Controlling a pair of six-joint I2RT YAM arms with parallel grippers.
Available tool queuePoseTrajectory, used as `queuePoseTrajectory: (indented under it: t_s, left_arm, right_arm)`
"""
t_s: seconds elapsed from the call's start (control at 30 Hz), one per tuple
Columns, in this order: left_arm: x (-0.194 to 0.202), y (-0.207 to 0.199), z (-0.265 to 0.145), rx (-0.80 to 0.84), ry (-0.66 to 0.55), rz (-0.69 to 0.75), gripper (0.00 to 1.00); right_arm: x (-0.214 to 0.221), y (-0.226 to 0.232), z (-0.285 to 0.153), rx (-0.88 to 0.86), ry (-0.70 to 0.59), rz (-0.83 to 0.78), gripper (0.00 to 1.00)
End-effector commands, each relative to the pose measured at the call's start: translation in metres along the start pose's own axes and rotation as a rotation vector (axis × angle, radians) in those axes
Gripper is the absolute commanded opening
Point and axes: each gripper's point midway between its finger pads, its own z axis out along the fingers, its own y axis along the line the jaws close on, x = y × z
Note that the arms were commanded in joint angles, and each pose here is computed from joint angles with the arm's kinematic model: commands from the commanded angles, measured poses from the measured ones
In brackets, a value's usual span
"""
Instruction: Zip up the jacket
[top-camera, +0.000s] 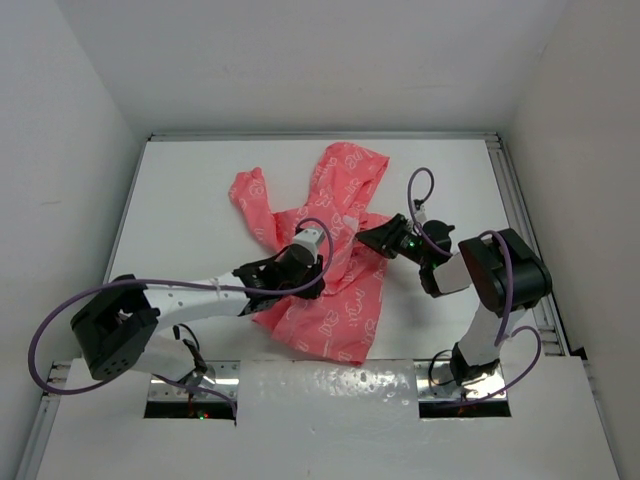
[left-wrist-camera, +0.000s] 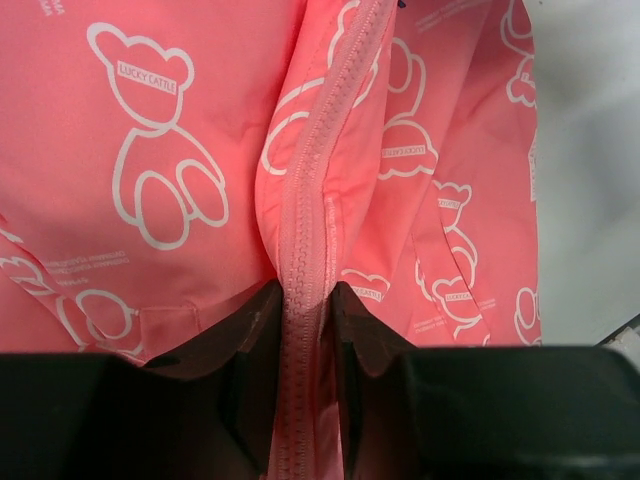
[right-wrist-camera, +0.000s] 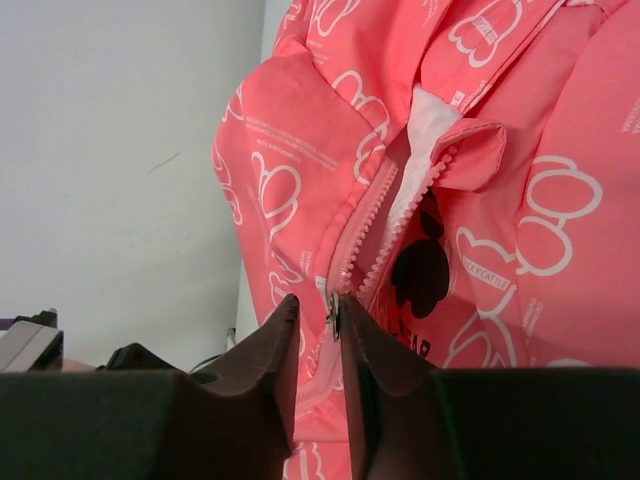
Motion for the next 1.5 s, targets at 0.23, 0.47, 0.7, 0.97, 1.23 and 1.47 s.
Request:
queuePoseTrajectory:
  t_s: [0.23, 0.47, 0.7, 0.97, 1.23, 1.47]
  left_arm:
    - [-0.016, -0.01, -0.008, 0.065, -0.076, -0.049, 0.14]
    - [-0.018, -0.014, -0.007, 0.078, -0.08, -0.048, 0.09]
    - [-0.021, -0.013, -0.007, 0.072, -0.093, -0.05, 0.02]
    - [-0.021, -0.004, -0.02, 0.05, -0.117, -0.07, 0.0]
    - [-0.028, 0.006, -0.053, 0.047, -0.182, -0.105, 0.0]
    - [-0.046, 0.014, -0.062, -0.011, -0.24, -0.123, 0.0]
  right_arm:
    - [-0.013, 0.017, 0.0, -0.045, -0.038, -0.061, 0.17]
    - [-0.011, 0.013, 0.003, -0.026, -0.015, -0.055, 0.2]
    - [-0.011, 0.008, 0.005, 0.008, 0.004, -0.076, 0.06]
    - [-0.048, 0.005, 0.012, 0.15, -0.092, -0.189, 0.0]
    - [-0.14, 0.022, 0.031, 0.361, -0.281, -0.418, 0.0]
    - [-0.186, 0.043, 0.048, 0.423, -0.328, -0.514, 0.0]
